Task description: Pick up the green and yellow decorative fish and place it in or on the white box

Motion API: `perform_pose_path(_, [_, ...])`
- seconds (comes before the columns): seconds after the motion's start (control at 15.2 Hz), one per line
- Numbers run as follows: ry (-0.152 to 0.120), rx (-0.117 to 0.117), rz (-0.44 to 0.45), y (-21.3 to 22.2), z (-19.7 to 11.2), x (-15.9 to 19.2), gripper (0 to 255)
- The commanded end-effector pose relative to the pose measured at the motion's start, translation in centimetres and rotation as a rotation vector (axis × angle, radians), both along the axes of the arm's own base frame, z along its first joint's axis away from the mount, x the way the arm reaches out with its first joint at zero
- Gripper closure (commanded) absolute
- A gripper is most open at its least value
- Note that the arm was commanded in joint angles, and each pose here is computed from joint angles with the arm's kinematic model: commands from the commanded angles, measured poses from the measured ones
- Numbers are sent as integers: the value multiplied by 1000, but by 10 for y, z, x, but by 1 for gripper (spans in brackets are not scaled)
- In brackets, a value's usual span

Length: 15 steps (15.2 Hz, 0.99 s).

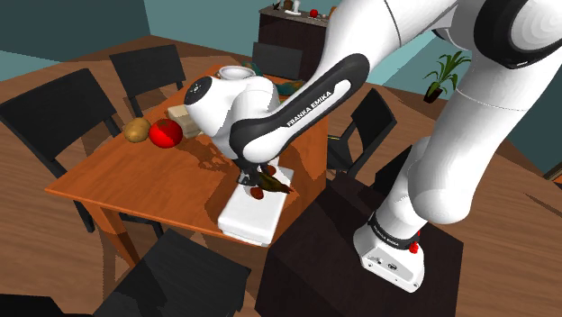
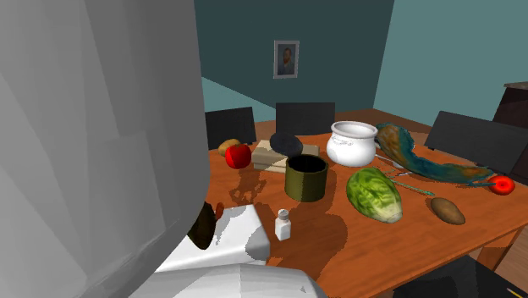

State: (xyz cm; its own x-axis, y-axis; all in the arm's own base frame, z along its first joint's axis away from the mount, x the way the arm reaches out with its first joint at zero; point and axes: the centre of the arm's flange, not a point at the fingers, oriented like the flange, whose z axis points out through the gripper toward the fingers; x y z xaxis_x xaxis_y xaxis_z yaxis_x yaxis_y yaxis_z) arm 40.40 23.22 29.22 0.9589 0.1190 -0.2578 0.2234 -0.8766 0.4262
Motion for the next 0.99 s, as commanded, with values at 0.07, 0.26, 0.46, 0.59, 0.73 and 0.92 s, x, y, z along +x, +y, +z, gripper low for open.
perform_pose_path(0.07, [2, -1, -3, -3, -2, 1, 255])
perform_pose_path(0.26, [2, -1, -3, -2, -2, 1, 0])
perform_pose_path(0.46, [2, -1, -3, -2, -2, 1, 0])
perform_pose_path(0.59, [2, -1, -3, 4, 9, 3, 0])
perform_pose_path(0.73, [2, -1, -3, 16, 32, 8, 0])
perform_pose_path(0.92, [2, -1, -3, 21, 41, 10, 0])
